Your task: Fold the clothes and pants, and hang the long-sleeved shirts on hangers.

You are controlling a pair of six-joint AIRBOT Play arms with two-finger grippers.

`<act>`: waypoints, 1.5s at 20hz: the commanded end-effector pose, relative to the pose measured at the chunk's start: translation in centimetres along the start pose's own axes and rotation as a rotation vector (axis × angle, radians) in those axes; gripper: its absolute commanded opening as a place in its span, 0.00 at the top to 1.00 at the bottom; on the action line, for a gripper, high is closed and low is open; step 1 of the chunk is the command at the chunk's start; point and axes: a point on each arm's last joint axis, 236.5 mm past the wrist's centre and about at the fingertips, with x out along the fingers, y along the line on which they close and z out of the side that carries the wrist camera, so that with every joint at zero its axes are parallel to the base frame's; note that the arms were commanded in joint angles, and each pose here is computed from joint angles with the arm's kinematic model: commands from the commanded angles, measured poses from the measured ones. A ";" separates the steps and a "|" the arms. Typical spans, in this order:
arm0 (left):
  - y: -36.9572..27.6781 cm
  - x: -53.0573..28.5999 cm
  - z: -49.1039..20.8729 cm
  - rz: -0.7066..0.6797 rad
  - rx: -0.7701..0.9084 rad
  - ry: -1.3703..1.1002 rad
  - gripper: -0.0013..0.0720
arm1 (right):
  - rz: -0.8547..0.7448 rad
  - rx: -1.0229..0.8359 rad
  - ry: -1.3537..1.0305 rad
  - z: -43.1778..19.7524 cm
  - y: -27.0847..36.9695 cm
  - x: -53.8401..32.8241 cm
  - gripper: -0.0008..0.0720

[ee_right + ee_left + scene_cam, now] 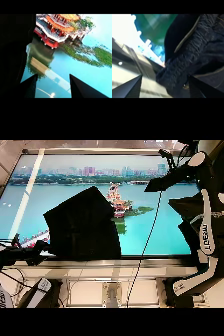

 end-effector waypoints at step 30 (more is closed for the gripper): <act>-11.0 1.2 3.7 -0.339 0.103 -0.153 0.93 | 0.524 0.610 0.560 -27.1 17.0 17.6 0.19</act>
